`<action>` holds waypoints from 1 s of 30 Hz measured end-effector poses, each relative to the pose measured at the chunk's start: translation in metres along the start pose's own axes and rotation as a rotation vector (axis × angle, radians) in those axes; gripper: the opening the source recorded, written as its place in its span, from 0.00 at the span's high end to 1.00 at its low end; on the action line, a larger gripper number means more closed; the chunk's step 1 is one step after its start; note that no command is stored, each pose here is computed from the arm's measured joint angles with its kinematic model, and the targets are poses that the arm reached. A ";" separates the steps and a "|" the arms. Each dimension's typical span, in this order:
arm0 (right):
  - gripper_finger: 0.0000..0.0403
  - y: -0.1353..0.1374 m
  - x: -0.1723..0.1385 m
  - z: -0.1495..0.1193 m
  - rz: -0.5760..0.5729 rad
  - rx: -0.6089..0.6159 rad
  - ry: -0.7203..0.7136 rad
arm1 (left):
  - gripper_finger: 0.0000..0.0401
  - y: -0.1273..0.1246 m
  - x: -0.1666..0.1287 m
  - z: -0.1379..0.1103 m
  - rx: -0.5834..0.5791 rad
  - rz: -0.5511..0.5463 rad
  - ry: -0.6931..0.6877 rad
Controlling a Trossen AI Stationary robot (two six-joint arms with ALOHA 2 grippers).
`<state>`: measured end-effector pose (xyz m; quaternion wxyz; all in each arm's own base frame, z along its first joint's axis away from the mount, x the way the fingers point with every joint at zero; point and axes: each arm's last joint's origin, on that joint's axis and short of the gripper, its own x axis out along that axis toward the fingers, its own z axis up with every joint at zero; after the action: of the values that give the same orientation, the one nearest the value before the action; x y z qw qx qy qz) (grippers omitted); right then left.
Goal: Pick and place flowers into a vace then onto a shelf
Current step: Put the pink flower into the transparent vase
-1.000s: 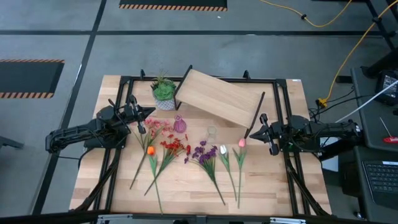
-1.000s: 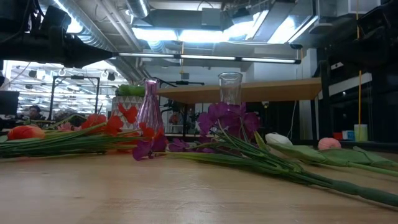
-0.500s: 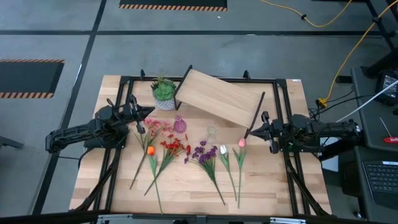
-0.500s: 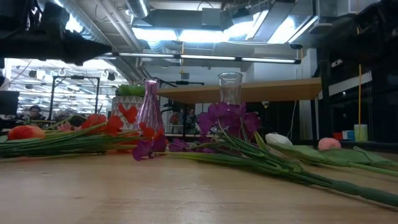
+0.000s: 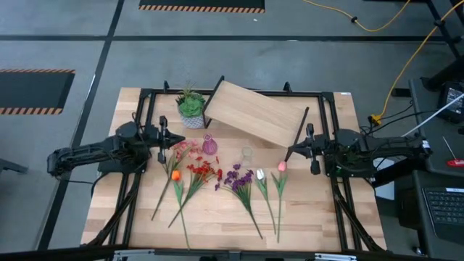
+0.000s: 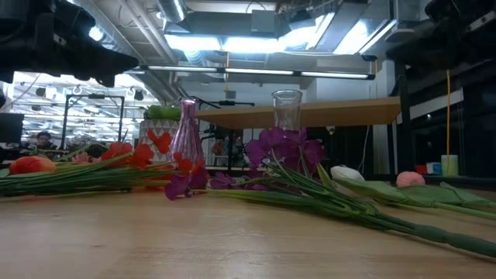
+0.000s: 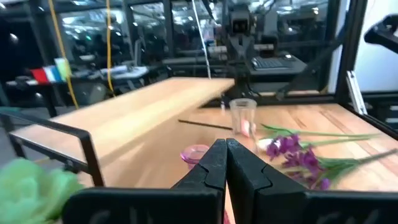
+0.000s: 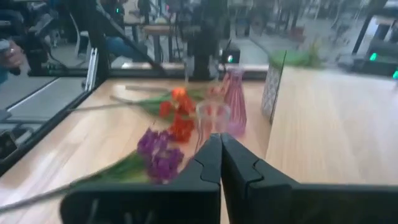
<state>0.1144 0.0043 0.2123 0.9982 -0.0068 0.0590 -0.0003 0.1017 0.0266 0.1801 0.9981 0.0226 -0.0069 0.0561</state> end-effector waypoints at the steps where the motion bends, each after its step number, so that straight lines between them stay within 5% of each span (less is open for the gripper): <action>1: 1.00 0.000 0.002 0.002 0.000 -0.004 -0.016 | 1.00 0.000 0.002 0.000 -0.003 -0.008 -0.002; 10: 1.00 0.012 0.022 0.014 0.102 0.065 0.065 | 1.00 -0.005 0.024 0.029 -0.022 -0.092 0.063; 15: 1.00 0.028 0.034 0.035 0.176 0.046 0.102 | 1.00 -0.015 0.043 0.033 0.083 -0.094 0.151; 19: 1.00 0.041 0.044 0.035 0.145 0.058 0.187 | 1.00 -0.020 0.054 0.036 0.101 -0.014 0.199; 30: 1.00 0.081 0.057 0.012 0.048 0.203 0.305 | 1.00 -0.041 0.062 0.037 0.204 -0.144 0.168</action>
<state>0.1721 0.0852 0.2161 0.9731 0.0955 0.2092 0.0167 0.1674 -0.0086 0.2161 0.9892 0.1197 0.0840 -0.0135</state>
